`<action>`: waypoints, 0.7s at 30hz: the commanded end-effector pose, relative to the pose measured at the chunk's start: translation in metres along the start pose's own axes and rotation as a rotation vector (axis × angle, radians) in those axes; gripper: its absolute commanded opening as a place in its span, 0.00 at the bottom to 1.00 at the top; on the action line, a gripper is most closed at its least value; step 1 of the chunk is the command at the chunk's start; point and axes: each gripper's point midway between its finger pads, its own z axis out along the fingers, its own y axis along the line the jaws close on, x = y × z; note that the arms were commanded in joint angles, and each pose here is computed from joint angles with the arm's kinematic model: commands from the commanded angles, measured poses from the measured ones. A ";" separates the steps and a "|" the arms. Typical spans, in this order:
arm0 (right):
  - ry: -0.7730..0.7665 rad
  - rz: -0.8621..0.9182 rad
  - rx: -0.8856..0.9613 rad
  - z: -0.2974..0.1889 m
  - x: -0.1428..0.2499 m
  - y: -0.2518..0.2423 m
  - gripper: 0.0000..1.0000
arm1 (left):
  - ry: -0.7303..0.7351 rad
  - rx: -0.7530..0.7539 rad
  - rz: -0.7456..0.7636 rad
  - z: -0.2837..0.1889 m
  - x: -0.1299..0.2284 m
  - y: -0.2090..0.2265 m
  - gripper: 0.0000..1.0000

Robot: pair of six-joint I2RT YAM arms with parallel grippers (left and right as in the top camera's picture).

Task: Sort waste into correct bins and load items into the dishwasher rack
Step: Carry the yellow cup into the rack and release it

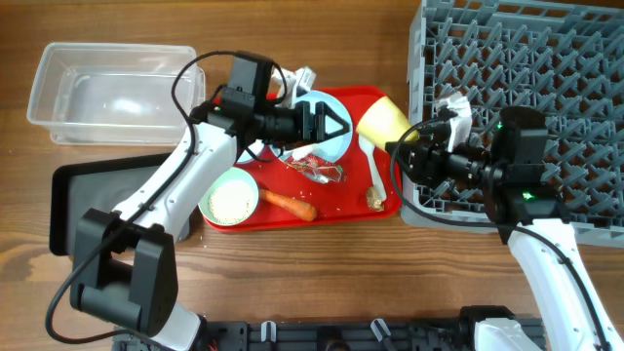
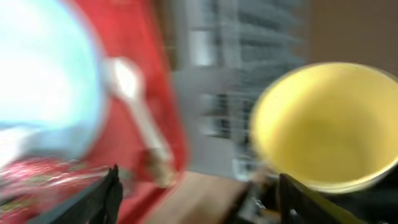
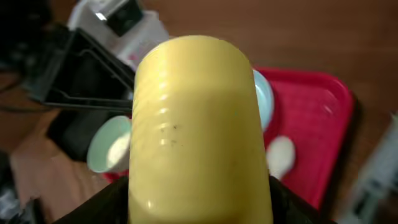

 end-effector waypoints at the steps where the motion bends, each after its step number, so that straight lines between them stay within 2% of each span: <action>1: -0.023 0.007 0.237 -0.023 -0.024 -0.024 0.36 | -0.132 -0.280 0.022 -0.022 -0.022 0.045 0.87; 9: 0.002 0.181 0.663 -0.105 -0.052 -0.064 0.37 | -0.255 -0.479 -0.020 -0.077 -0.032 0.068 0.91; 13: -0.030 0.272 0.795 -0.145 -0.058 -0.084 0.38 | -0.300 -0.497 -0.003 -0.092 -0.035 0.060 0.93; 16: -0.023 0.357 0.872 -0.166 -0.045 -0.105 0.41 | -0.307 -0.494 0.000 -0.094 -0.035 0.057 0.93; 21: 0.031 0.598 1.030 -0.207 -0.003 -0.159 0.41 | -0.294 -0.500 -0.007 -0.094 -0.031 0.059 0.93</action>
